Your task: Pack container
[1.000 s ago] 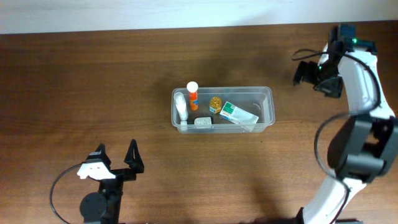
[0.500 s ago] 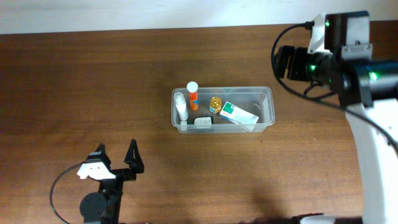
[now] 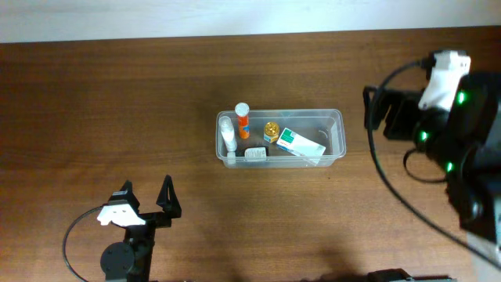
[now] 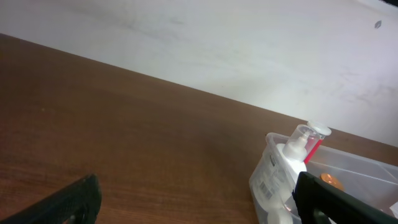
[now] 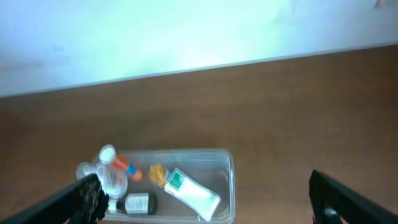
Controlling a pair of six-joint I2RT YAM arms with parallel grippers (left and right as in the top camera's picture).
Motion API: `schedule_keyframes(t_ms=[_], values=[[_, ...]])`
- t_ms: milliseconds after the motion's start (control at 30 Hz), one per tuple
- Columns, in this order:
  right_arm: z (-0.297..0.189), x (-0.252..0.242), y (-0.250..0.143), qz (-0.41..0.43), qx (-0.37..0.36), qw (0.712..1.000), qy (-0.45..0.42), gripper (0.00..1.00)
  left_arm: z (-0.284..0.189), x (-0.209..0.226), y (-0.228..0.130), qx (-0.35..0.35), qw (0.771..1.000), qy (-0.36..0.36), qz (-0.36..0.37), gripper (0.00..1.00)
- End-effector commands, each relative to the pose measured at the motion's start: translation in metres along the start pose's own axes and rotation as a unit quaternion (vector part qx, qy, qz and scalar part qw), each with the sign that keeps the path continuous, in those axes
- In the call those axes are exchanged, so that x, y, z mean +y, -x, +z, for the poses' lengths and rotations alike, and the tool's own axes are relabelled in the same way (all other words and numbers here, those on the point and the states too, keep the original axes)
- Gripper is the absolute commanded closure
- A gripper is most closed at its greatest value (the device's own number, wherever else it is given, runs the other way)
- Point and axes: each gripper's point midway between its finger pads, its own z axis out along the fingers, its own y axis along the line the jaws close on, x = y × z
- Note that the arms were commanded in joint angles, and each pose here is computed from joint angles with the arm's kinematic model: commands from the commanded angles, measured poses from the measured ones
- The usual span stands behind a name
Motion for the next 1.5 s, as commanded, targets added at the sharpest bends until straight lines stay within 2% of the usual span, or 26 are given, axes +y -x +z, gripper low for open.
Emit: schedule_keyframes(t_ms=[0, 100, 267, 367, 667, 1000, 1133, 1467], values=[[0.002, -0.011, -0.028, 0.003, -0.03, 1.0, -0.004, 0.02, 0.0, 0.0, -0.001, -0.001, 1.0, -0.003, -0.005, 0.0], [0.0, -0.017, -0.059, 0.001, -0.056, 0.998, 0.001, 0.02, 0.0, 0.0, -0.001, -0.001, 1.0, -0.003, -0.005, 0.01], [-0.006, -0.031, -0.123, 0.001, -0.048, 0.999, -0.001, 0.02, 0.0, 0.0, -0.001, 0.0, 1.0, -0.003, -0.005, 0.01], [-0.008, -0.036, -0.141, -0.001, -0.08, 0.997, 0.002, 0.02, 0.0, 0.0, -0.001, -0.001, 1.0, -0.003, -0.005, 0.01], [-0.011, -0.038, -0.158, -0.04, -0.205, 0.978, 0.025, 0.02, 0.0, 0.0, -0.001, -0.001, 1.0, -0.003, -0.005, 0.01], [0.005, -0.043, -0.149, -0.045, -0.321, 0.946, 0.031, 0.02, 0.0, 0.0, -0.001, -0.001, 1.0, -0.003, -0.005, 0.01], [0.011, -0.044, -0.152, -0.046, -0.342, 0.938, 0.036, 0.02, 0.0, 0.0, -0.001, -0.001, 1.0, -0.003, -0.005, 0.0], [0.017, -0.058, -0.158, -0.046, -0.343, 0.938, 0.017, 0.02, 0.0, 0.0, -0.001, 0.0, 1.0, -0.003, -0.005, 0.01]])
